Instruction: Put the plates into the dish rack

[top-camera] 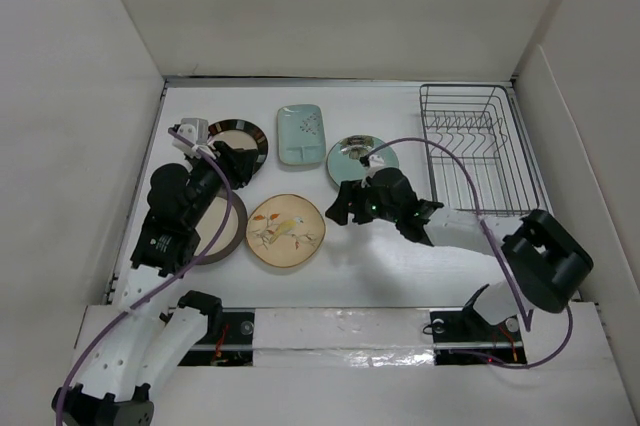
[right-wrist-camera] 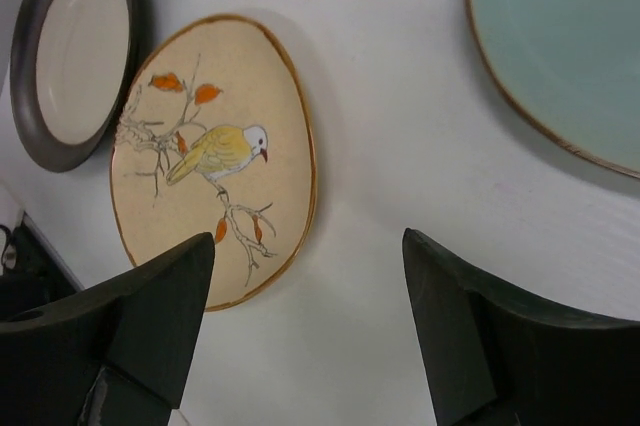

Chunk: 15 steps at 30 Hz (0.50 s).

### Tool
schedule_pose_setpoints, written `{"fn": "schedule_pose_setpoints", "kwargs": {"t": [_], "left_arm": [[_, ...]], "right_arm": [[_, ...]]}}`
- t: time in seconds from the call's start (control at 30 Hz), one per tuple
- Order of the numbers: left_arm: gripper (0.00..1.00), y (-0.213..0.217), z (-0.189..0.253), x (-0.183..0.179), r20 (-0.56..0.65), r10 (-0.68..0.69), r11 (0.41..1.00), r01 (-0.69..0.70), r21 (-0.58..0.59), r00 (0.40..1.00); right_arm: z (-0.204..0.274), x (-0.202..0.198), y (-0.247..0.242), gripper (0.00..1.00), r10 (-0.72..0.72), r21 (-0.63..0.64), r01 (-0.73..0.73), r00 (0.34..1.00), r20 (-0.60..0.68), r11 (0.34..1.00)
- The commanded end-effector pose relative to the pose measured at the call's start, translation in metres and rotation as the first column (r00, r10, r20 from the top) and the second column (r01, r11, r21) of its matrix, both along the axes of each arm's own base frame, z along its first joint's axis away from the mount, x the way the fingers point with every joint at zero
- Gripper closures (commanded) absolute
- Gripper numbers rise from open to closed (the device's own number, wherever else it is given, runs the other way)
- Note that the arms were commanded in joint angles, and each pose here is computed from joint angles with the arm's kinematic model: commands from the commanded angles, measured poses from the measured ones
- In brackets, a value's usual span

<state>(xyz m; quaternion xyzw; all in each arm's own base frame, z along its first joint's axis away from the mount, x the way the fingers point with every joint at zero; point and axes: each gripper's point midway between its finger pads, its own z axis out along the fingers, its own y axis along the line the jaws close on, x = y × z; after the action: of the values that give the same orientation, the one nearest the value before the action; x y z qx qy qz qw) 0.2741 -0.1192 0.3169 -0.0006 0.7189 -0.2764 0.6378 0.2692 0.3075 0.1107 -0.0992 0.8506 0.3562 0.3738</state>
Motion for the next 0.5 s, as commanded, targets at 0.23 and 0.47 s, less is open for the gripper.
{"fn": "schedule_pose_setpoints", "kwargs": {"t": [0.23,0.47], "left_arm": [[0.62,0.0,0.002,0.005,0.012,0.01,1.0,-0.01,0.013,1.0],[0.62,0.003,0.001,0.007,0.011,0.029,1.0,-0.029,0.01,1.0]], "right_arm": [[-0.041,-0.026,0.05,0.37,0.165,0.172,-0.139,0.975,-0.151,0.975],[-0.059,-0.03,0.068,0.56,0.189,0.234,-0.138,0.958,-0.214,0.962]]}}
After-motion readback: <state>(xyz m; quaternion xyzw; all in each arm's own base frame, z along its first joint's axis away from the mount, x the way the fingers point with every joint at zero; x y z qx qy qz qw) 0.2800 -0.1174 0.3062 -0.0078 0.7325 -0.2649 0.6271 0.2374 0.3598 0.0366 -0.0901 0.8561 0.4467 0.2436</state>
